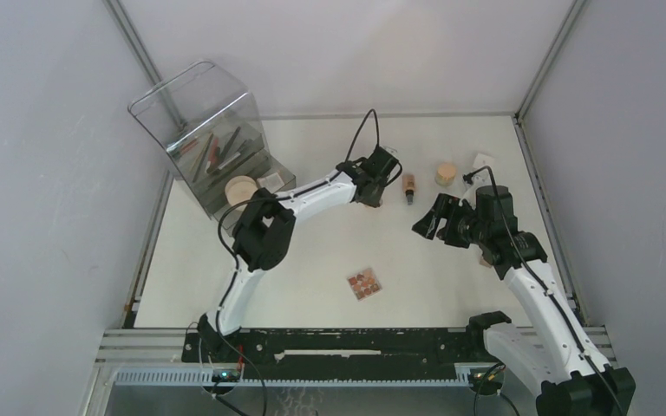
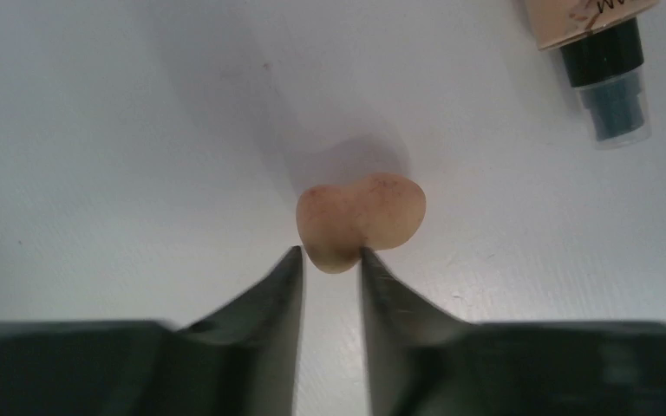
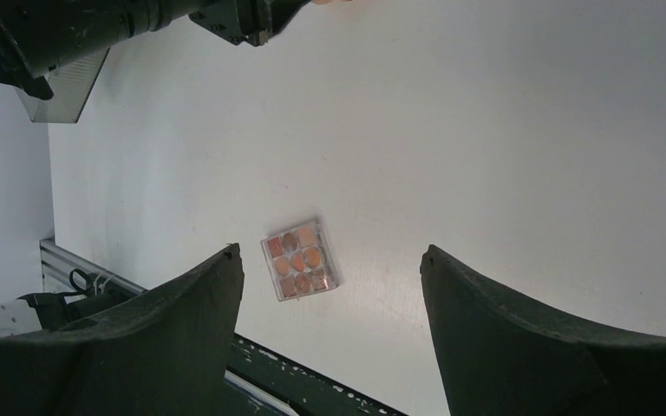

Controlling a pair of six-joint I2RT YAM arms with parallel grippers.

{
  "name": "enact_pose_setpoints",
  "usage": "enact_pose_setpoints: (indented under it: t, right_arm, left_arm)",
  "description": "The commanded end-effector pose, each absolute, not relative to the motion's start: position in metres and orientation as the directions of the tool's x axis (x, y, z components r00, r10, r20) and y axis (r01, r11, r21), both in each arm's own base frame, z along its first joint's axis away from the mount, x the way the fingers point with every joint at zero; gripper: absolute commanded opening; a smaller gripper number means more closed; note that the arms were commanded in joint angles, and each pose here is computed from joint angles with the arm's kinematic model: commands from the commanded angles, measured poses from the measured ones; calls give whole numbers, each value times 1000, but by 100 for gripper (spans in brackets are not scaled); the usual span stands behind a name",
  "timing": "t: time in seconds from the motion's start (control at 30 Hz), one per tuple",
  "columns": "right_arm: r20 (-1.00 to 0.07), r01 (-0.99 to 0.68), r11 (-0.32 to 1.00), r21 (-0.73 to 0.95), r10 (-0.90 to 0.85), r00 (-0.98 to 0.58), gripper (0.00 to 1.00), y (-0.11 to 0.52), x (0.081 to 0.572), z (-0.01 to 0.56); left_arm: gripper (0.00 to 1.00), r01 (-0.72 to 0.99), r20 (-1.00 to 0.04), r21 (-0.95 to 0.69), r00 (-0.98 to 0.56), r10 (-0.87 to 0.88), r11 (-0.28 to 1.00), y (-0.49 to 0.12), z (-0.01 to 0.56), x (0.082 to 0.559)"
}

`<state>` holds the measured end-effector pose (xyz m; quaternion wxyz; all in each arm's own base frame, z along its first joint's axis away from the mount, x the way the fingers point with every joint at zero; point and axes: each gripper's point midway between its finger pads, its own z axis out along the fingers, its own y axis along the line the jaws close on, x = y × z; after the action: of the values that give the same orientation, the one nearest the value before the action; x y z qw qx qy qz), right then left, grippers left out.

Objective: Organize the makeup
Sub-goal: Pick up the makeup tool from the center of the board.

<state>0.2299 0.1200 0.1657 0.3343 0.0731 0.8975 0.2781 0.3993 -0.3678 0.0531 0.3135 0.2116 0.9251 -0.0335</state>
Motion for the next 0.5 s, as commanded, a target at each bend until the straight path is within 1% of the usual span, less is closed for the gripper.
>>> enact_pose_setpoints:
  t: [0.0,0.07,0.1,0.33,0.47]
  right_arm:
    - [-578,-82,827,556,314,-754,82,122,232,172]
    - [-580,-80,830,552,314,-752,82,121,232,172]
    - [-580,-77,832,550,313,-752,82,120,231,172]
    - [-575,-78,828,556,315,-755,82,122,233,170]
    - [-569,-86,819,567,314,-760,82,125,235,170]
  left_arm:
    - [19,429,-663,-11,-679,315,903,-382,76,418]
    - [2,425,-672,-23,-677,300,905,-379,85,419]
    - [0,421,-681,-26,-671,292,907,-376,95,419]
    - [0,362,-772,-21,-598,215,932,-335,170,412]
    - [0,304,-790,-22,-589,170,953,-298,196,403]
